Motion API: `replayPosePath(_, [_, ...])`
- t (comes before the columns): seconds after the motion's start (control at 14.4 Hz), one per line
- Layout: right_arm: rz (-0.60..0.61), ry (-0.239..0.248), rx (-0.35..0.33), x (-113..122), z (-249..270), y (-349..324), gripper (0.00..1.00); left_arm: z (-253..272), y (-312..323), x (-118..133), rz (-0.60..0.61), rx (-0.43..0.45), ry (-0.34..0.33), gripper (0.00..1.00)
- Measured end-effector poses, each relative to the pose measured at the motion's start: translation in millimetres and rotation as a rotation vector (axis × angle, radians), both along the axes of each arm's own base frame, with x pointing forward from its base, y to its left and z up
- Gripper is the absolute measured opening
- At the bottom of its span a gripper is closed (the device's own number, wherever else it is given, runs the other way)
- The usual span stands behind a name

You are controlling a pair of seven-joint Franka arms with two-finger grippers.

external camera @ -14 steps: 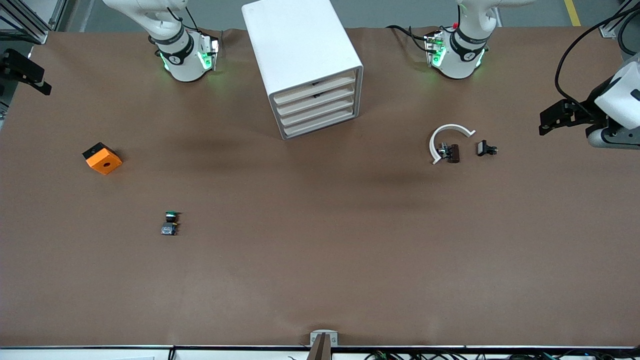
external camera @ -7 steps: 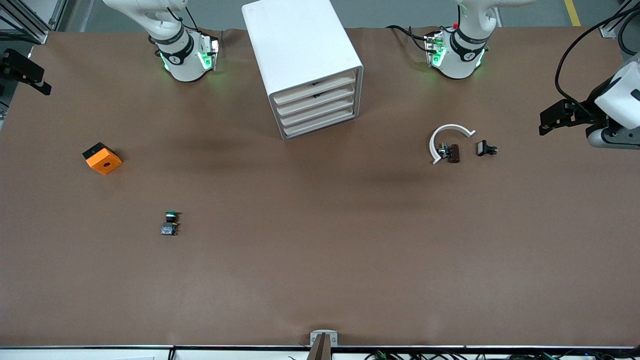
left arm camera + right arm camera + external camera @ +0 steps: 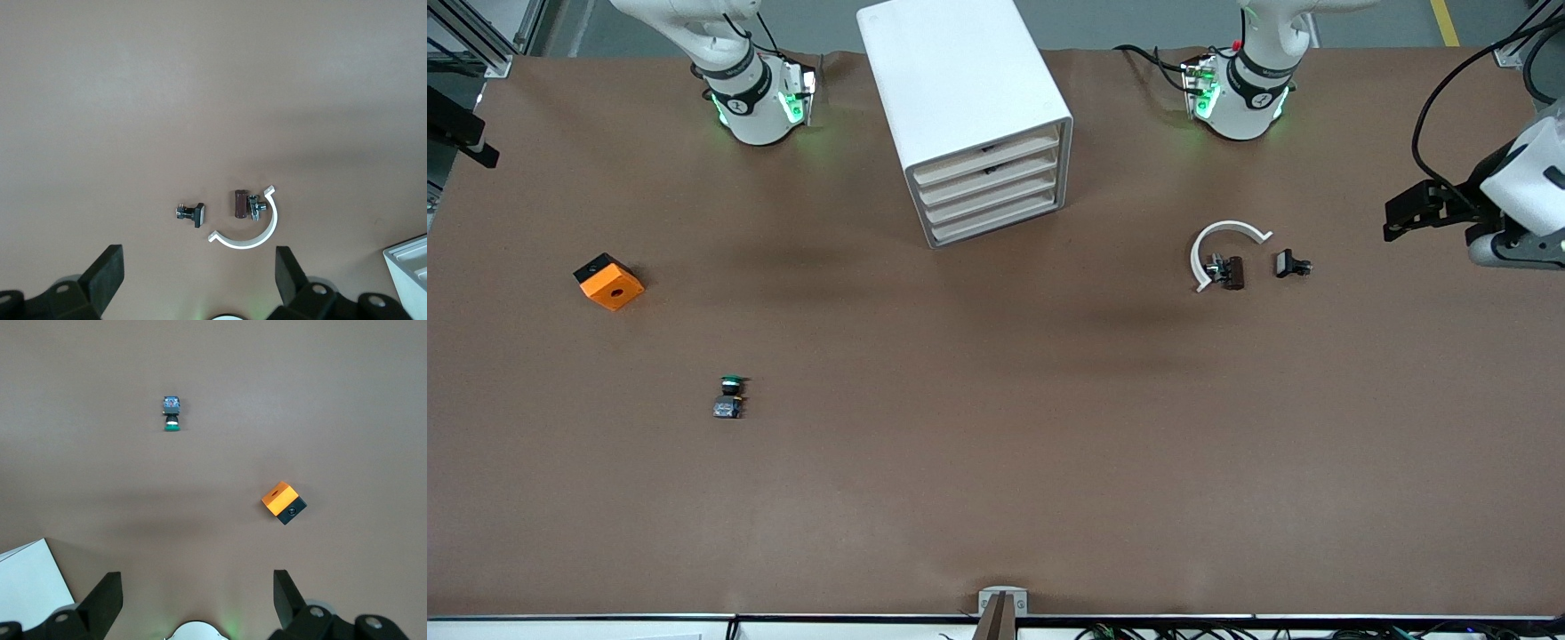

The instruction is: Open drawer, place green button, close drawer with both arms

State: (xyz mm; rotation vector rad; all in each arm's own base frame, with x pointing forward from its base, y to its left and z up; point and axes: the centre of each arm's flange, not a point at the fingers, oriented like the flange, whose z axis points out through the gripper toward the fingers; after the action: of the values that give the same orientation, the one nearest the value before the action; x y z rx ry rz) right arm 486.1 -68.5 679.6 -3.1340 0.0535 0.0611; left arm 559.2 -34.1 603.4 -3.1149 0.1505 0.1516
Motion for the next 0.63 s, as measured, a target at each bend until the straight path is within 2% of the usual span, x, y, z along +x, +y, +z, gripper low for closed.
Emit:
replayPosePath(0.42, [0.023, 0.179, -0.001, 65, -106, 1, 1.00, -73, -16, 29, -0.027, 0.002, 0.118, 1.00])
replayPosePath(0.56, [0.019, 0.205, -0.002, 79, -130, -5, 1.00, -96, -23, 39, -0.037, 0.002, 0.139, 1.00])
replayPosePath(0.63, [0.017, 0.199, -0.004, 85, -135, -7, 1.00, -106, -27, 43, -0.042, -0.001, 0.149, 1.00])
